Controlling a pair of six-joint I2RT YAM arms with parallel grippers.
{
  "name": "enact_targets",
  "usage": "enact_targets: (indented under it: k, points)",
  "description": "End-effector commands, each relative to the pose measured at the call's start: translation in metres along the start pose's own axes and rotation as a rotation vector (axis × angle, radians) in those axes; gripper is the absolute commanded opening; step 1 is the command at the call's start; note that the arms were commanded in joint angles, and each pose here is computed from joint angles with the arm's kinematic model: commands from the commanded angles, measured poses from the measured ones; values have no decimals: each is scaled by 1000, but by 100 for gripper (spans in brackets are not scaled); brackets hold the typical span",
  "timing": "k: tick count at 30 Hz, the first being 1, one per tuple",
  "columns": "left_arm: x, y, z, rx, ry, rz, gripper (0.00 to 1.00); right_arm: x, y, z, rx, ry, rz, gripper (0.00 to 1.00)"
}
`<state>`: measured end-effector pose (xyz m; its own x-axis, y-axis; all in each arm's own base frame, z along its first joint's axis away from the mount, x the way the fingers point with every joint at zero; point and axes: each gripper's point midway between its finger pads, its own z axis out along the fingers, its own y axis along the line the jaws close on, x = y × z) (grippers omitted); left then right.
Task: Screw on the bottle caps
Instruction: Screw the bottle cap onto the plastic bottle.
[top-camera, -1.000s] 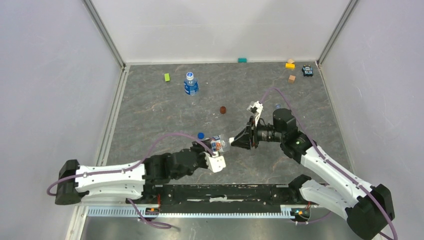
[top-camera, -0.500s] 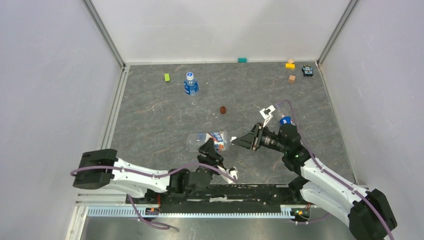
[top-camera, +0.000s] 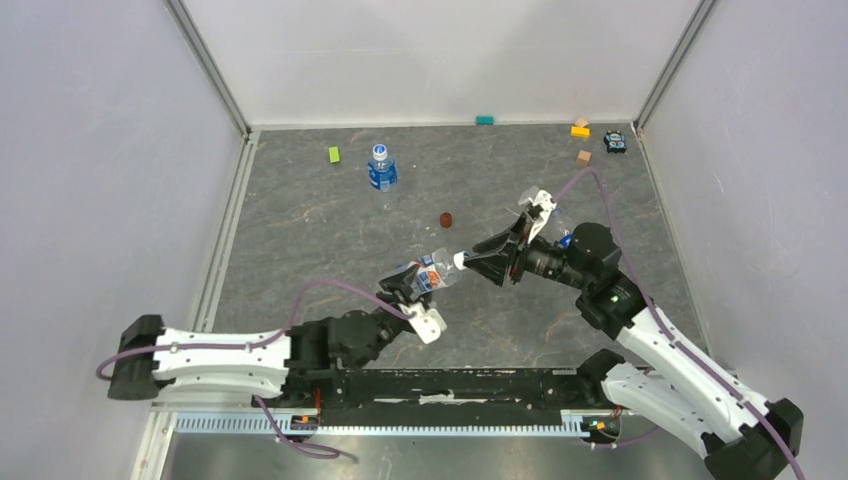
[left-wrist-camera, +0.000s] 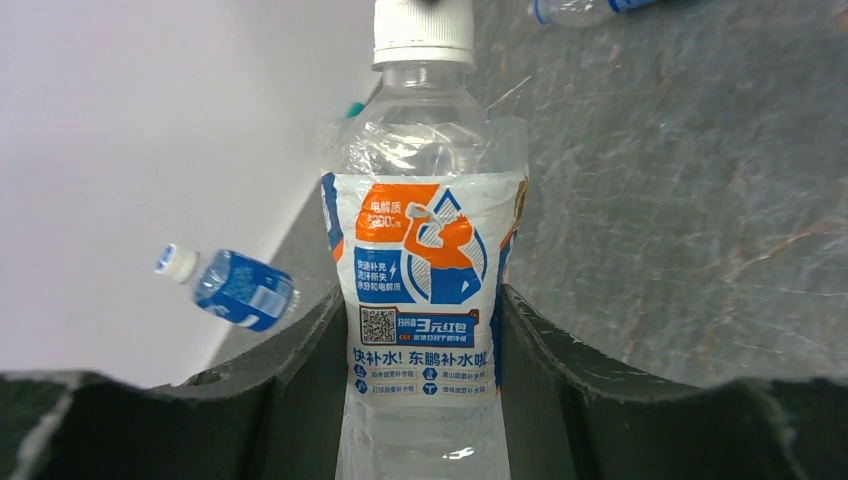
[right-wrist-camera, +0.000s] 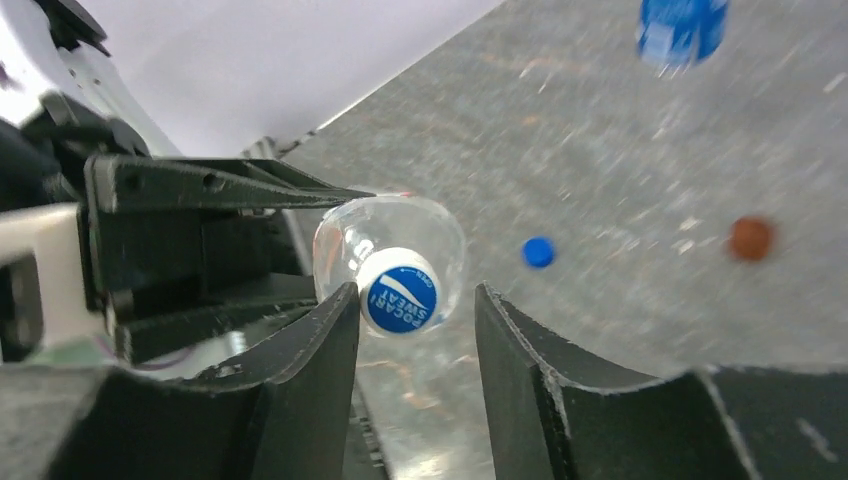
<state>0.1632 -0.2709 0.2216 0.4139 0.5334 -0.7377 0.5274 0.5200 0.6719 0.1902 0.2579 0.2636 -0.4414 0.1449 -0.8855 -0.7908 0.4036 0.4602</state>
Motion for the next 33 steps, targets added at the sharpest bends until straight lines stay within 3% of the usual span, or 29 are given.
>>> enact_targets:
  k: [1,6,12,18,28,33]
  points:
    - [-5,-15,-9,215,-26,-261,2,-35,3,-18,14,-2,-479,54]
    - [-7,-8,-14,323,-11,-326,2,-45,17,-33,-60,22,-791,63]
    - [-45,-11,-16,499,-75,-405,2,-34,45,-43,-281,120,-975,63]
    - [-75,-9,-18,579,-144,-442,2,-27,59,-54,-384,168,-1039,61]
    - [-77,-15,-15,607,-142,-431,2,-17,63,-60,-443,209,-1051,53]
    - [-77,-14,-12,604,-144,-417,2,-15,63,-60,-450,220,-1047,36]
